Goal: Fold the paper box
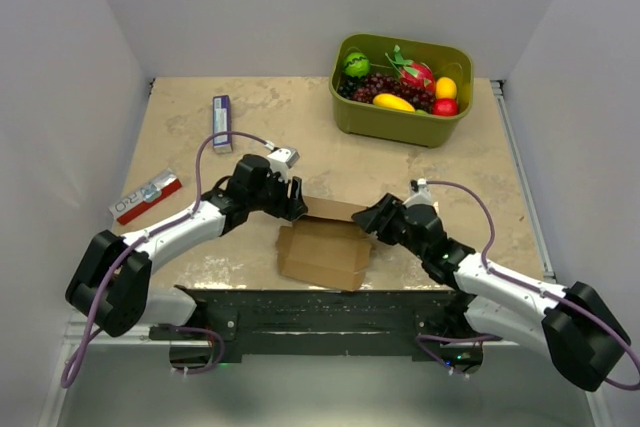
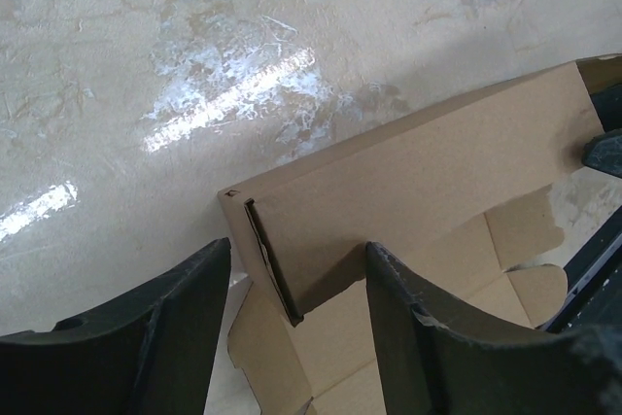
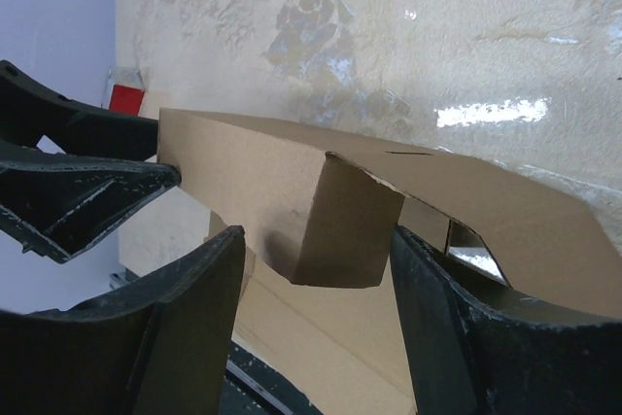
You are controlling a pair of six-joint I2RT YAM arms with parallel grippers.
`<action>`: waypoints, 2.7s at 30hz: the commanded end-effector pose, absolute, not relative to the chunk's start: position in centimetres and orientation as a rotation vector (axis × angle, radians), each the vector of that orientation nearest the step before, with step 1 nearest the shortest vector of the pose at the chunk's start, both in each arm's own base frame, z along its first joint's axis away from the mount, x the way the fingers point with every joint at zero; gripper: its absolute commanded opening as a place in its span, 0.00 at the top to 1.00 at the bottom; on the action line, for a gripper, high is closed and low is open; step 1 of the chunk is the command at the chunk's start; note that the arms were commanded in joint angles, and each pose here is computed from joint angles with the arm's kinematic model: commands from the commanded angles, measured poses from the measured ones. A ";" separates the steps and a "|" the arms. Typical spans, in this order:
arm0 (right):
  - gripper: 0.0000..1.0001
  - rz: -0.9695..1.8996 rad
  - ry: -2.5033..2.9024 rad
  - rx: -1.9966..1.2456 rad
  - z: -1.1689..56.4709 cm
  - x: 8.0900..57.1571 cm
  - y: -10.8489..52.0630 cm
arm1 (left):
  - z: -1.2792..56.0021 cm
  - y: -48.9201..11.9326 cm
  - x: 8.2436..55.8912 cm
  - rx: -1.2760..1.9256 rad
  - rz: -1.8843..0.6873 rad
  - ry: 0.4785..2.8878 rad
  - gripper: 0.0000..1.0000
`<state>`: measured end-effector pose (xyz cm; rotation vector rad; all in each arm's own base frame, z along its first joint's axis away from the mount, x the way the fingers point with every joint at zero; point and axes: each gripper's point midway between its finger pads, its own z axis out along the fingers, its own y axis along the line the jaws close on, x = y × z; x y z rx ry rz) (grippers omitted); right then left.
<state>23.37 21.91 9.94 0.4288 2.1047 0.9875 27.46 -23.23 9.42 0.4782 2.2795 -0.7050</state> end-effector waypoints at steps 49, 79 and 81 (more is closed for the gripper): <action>0.41 0.963 1.959 0.369 12.8 22.5 19.6 | 9.7 -23.9 27.4 0.504 -0.759 2.278 0.44; 0.70 0.624 2.132 0.269 7.1 25.7 19.3 | 10.3 -24.1 27.5 0.506 -0.771 2.257 0.45; 0.70 0.640 2.116 0.253 7.3 25.9 19.8 | 10.3 -24.2 27.5 0.507 -0.771 2.255 0.45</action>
